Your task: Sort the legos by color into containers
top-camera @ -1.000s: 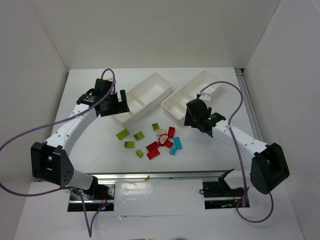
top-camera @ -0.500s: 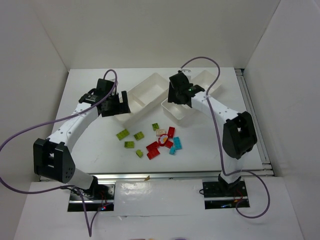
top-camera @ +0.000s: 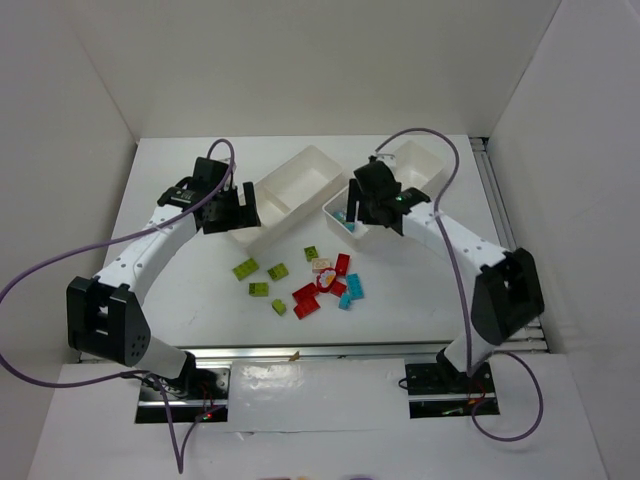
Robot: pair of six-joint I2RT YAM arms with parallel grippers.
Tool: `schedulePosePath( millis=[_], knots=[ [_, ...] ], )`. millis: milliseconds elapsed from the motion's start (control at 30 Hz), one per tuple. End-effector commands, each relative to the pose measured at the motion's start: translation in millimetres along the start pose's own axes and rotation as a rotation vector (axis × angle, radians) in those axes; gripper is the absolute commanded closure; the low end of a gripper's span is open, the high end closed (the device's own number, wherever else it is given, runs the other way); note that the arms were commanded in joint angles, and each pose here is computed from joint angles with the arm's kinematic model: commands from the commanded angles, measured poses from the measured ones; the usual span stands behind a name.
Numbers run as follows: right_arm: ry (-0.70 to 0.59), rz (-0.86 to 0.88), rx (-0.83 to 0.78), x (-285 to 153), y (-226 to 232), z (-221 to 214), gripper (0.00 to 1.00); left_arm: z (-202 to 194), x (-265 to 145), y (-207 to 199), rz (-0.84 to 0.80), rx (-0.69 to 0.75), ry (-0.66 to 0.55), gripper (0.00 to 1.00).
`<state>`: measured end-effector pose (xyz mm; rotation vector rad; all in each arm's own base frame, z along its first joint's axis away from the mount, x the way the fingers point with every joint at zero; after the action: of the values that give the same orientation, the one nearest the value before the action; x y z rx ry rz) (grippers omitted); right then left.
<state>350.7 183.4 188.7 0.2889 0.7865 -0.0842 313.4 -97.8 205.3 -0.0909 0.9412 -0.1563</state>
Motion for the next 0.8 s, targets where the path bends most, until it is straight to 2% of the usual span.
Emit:
schedulePosePath(
  millis=[0,200,367,567,700,767],
  knots=[
    [-0.005,0.033,0.015,-42.8,-20.5,-18.2,0.21,9.1,-4.6,-4.0,-0.018,0.018,-0.024,0.02],
    [0.151,0.151,-0.073,-75.8,-45.1,-96.8,0.09,9.4,-4.4,-3.0,-0.009,0.018,-0.026,0.02],
    [0.249,0.177,-0.147,-64.2,-39.4,-131.8,0.07,4.4,-0.2,-6.3,-0.020,0.016,-0.004,0.02],
    [0.296,0.154,-0.201,-32.1,-32.3,-146.6,0.15,1.5,1.3,-6.1,-0.018,0.006,0.005,0.02],
    [0.310,0.129,-0.210,-17.0,-30.6,-153.2,0.27,-0.8,1.1,-7.6,-0.012,0.013,0.013,0.02],
    [0.325,0.115,-0.216,-10.4,-31.6,-158.5,0.27,-0.7,1.1,-8.0,-0.012,0.004,0.013,0.04]
  ],
)
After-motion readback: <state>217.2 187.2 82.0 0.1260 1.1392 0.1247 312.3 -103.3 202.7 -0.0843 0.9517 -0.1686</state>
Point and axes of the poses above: each gripper's point midway between its finger pads, its own x axis out along the fingers, its own y axis along the line the jaws close on, z = x × y, the point moved 6 cm from there along -x, back along the fingers, and after that the axes turned 11 degrees about x, right-handed, at the moved point
